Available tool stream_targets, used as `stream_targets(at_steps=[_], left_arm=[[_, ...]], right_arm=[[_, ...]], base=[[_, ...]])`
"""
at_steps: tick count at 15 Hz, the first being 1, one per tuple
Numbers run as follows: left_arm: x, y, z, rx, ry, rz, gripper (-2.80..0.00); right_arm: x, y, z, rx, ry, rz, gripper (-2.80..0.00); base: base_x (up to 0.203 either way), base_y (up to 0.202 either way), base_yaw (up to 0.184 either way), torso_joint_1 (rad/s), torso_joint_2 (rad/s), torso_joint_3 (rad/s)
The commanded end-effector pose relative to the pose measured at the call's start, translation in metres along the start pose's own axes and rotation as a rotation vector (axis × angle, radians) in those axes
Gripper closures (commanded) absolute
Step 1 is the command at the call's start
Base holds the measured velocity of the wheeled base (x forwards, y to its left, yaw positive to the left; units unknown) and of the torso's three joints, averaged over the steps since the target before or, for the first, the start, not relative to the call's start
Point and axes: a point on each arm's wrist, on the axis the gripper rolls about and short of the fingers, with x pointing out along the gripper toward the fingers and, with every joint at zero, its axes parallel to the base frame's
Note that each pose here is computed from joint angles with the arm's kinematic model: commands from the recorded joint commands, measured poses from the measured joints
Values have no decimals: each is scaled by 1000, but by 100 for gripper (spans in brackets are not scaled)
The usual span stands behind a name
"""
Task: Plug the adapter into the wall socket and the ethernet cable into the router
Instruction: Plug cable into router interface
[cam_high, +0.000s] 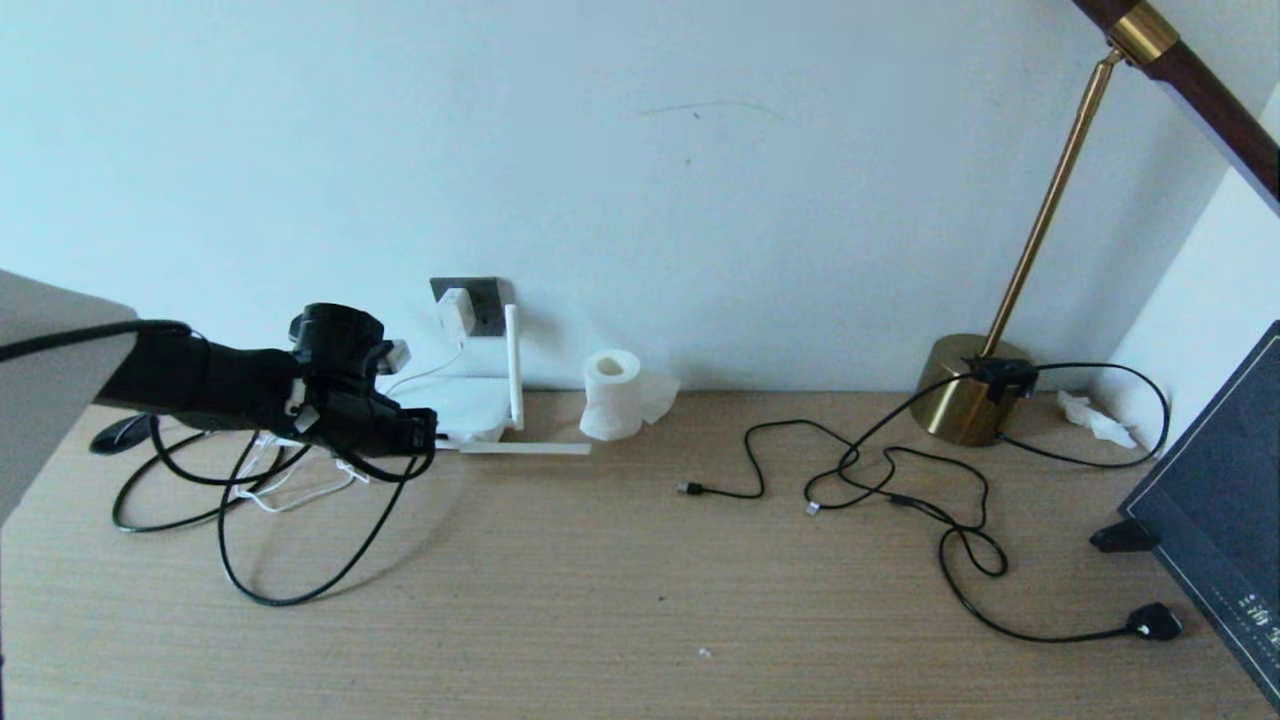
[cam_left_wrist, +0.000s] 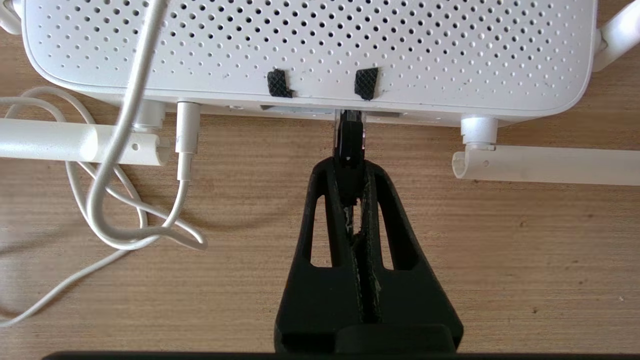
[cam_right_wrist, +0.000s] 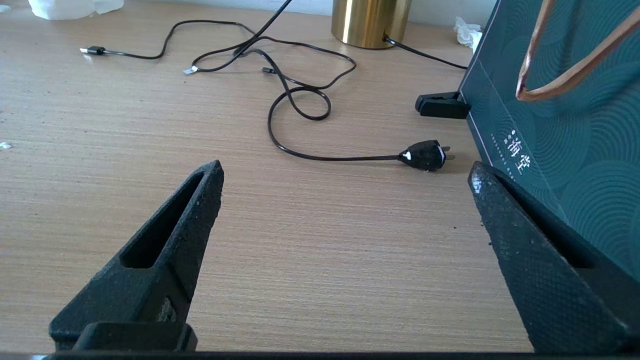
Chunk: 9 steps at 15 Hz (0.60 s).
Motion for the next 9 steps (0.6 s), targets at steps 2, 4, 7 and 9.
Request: stream_targets(at_steps=[2,4,7,9], left_arm=[[0,0,-2,-1,19,0,0],[0,0,-2,-1,24,0,0],[-1,0,-1,1,34,3,0],[-1,0,1,1,44,4,0]], right_arm=[[0,0,0,-1,2,0,-280],[0,0,0,-1,2,0,-280],[0,0,0,-1,2,0,-280],[0,0,0,0,2,0,-280]], base=[[0,0,0,0,0,0],[0,0,0,0,0,0],[0,0,0,0,0,0],[0,0,0,0,0,0]])
